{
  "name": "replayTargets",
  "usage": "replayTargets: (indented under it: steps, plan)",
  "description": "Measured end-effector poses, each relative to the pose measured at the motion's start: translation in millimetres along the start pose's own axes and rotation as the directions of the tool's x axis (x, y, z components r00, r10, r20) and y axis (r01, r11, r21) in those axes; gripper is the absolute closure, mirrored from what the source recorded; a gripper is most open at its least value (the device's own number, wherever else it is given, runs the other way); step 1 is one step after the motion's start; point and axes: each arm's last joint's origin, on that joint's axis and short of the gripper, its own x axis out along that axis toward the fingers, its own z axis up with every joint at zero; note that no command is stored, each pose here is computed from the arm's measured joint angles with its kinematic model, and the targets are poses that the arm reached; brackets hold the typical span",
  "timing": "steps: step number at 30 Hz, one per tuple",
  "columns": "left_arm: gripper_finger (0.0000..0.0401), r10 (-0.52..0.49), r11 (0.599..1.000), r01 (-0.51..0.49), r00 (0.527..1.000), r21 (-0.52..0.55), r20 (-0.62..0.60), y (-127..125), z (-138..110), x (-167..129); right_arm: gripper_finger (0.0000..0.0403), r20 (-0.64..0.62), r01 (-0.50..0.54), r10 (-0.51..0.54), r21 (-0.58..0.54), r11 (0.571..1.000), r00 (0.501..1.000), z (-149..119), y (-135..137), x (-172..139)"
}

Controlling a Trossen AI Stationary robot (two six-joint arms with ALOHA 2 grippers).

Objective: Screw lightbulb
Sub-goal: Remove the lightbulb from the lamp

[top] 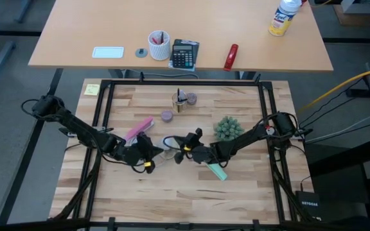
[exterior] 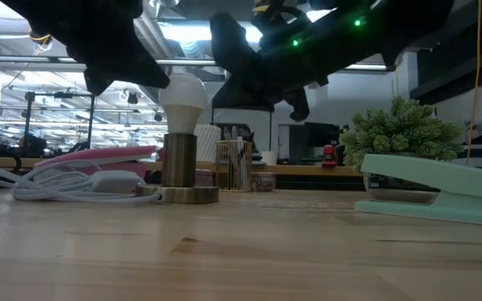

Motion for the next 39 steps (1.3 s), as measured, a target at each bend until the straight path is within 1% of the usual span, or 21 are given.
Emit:
replayTargets:
  steps: [5,9,12,15,19,23,25,28,34,39]
  plan:
    - [0.04,-0.031,1.0,0.031,0.999,0.002,0.041,-5.0,3.1,-3.0,0.0389,0.011,0.001,-0.001,-0.003,1.0,1.0,3.5,1.2,-2.4]
    - [0.04,-0.025,1.0,0.025,0.992,0.003,0.125,-6.6,12.4,-9.6,0.0389,0.028,-0.022,0.022,-0.011,1.0,0.999,16.1,4.2,-9.4]
    - [0.04,0.005,1.0,-0.006,0.982,0.006,0.188,-4.7,20.5,-16.2,0.0389,0.054,-0.047,0.048,-0.02,0.999,0.997,29.4,8.6,-19.2]
    - [0.04,0.045,0.999,-0.048,0.97,0.007,0.239,-1.0,27.9,-23.2,0.0389,0.068,-0.104,0.106,-0.024,0.994,0.992,41.2,15.7,-32.6]
    - [0.04,0.117,0.992,-0.124,0.952,0.01,0.283,6.0,35.1,-24.3,0.0389,0.078,-0.175,0.175,-0.006,0.985,0.981,44.3,25.4,-44.7]
    - [0.04,0.17,0.983,-0.183,0.948,0.025,0.268,13.7,35.6,-16.1,0.0389,0.064,-0.192,0.192,-0.005,0.981,0.979,34.0,31.8,-48.9]
    - [0.04,0.208,0.975,-0.22,0.949,0.023,0.238,19.3,32.9,-10.1,0.0389,0.056,-0.189,0.188,0.001,0.982,0.981,24.4,33.0,-45.3]
    - [0.04,0.238,0.97,-0.244,0.953,0.012,0.188,26.0,29.1,-2.3,0.0389,0.062,-0.194,0.193,0.016,0.981,0.979,14.8,33.6,-39.0]
    - [0.04,0.213,0.976,-0.217,0.971,0.024,0.105,29.3,22.1,9.5,0.0389,0.053,-0.165,0.165,0.012,0.986,0.985,2.2,28.5,-24.3]
    - [0.04,0.193,0.98,-0.196,0.978,0.035,0.072,27.2,16.9,13.7,0.0389,0.028,-0.175,0.174,0.022,0.984,0.984,-4.0,25.3,-17.4]
